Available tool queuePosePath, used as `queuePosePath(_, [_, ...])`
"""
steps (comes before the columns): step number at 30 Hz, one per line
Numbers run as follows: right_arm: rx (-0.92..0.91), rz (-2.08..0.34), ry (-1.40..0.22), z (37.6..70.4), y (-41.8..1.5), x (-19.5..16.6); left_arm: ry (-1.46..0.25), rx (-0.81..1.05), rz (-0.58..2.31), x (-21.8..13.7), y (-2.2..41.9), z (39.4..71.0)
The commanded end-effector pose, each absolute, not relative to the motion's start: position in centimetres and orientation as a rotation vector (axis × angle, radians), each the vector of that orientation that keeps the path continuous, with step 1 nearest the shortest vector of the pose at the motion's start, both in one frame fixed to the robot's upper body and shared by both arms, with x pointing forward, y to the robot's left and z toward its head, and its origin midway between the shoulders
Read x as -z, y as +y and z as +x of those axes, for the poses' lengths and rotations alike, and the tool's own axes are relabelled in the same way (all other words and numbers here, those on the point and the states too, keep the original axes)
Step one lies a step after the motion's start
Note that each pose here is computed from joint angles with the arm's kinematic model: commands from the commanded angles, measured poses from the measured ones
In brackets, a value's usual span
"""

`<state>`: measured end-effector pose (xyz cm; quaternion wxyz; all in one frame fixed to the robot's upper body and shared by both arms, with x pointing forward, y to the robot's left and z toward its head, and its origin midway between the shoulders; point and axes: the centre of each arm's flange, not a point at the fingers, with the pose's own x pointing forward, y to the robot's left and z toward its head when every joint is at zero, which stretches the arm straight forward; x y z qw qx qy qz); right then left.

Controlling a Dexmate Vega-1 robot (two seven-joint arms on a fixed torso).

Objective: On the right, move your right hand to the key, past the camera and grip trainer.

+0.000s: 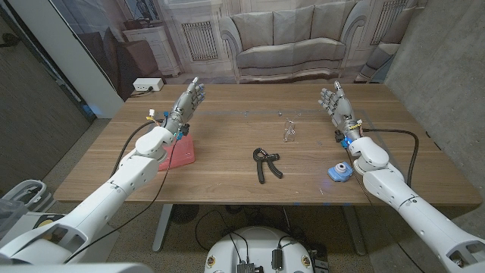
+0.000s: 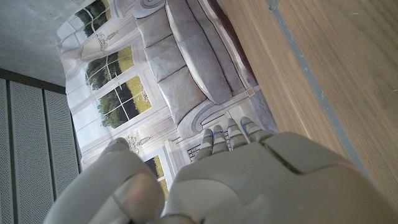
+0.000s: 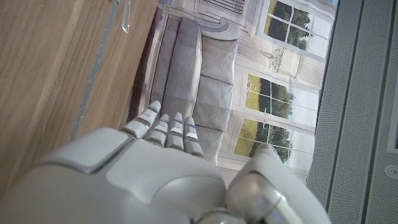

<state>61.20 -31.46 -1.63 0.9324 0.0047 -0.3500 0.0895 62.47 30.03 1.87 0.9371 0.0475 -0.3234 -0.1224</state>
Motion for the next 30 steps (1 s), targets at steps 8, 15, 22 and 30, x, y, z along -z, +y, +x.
queuePosePath(8, [-0.148,0.008,-0.704,60.5,-33.2,1.8,-0.648,0.241,0.100,-2.1,29.5,62.5])
queuePosePath(15, [-0.133,-0.002,-0.704,60.1,-34.0,1.9,-0.659,0.241,0.103,-2.5,29.2,62.4])
queuePosePath(22, [-0.111,-0.002,-0.705,59.7,-35.0,2.0,-0.665,0.250,0.115,-3.0,28.9,62.3])
queuePosePath(30, [-0.104,-0.013,-0.706,59.3,-35.8,2.1,-0.661,0.250,0.114,-2.9,28.9,62.3])
